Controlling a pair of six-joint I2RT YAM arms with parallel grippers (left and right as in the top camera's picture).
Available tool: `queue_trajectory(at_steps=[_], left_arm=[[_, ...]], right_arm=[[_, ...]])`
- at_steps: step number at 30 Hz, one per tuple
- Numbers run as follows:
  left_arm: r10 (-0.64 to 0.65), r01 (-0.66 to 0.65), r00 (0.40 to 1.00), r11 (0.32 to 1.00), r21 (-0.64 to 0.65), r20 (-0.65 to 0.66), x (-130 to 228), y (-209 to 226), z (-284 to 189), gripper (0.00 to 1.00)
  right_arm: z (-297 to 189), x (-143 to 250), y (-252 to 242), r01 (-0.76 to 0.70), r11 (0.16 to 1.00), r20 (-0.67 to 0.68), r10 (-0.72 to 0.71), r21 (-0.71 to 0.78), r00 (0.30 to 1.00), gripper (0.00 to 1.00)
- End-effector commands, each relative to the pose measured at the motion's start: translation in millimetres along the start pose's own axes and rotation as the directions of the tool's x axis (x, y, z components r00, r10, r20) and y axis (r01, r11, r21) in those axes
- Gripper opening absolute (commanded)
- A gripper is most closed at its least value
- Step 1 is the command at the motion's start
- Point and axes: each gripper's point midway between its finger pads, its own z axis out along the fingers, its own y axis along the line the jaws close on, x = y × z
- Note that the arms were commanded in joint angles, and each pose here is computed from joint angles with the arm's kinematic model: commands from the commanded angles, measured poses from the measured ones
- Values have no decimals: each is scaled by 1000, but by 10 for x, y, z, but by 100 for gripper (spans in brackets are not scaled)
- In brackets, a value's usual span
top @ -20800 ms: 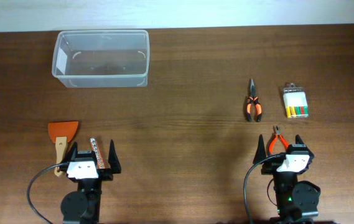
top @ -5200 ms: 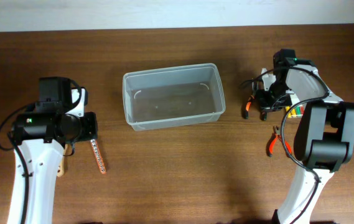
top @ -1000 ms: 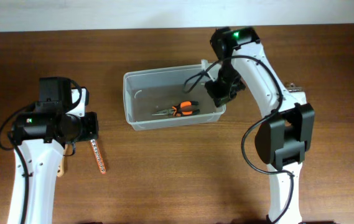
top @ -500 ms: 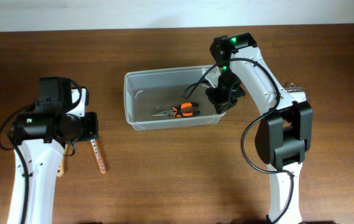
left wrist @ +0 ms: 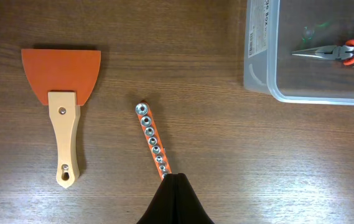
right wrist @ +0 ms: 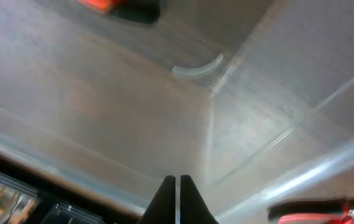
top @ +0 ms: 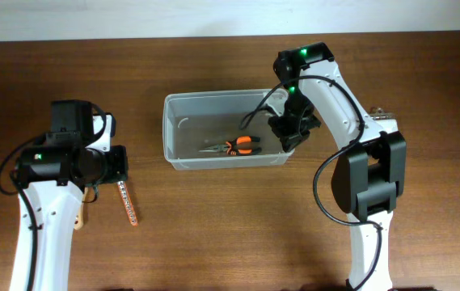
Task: Pack container
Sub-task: 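Raise the right gripper out of the container and move right, then lower the right gripper onto the clear blister pack and grasp its hanger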
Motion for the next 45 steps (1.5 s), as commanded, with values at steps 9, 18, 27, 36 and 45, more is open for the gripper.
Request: queue_trajectory(at_steps=[9, 18, 27, 36, 45], left_arm=[[-13, 13, 1000, 1000, 13, 17, -12, -12, -41, 2], [-4, 4, 1000, 1000, 13, 22, -23, -12, -41, 2], [36, -36, 999, 999, 4, 17, 31, 1, -89, 2], [38, -39, 995, 999, 3, 97, 61, -8, -348, 2], [38, -39, 995, 999, 3, 95, 89, -8, -371, 2]], right_arm=[[-1693, -207, -14, -5, 984, 476, -80, 176, 876, 22], [-2761, 644, -505, -298, 944, 734, 100, 144, 672, 99], [-2647, 1776, -638, -501, 864, 730, 311, 50, 608, 99], [-2059, 2455, -724, -638, 762, 670, 415, 114, 616, 99], [-1599, 1984, -1624, -547, 808, 522, 376, 219, 765, 99]])
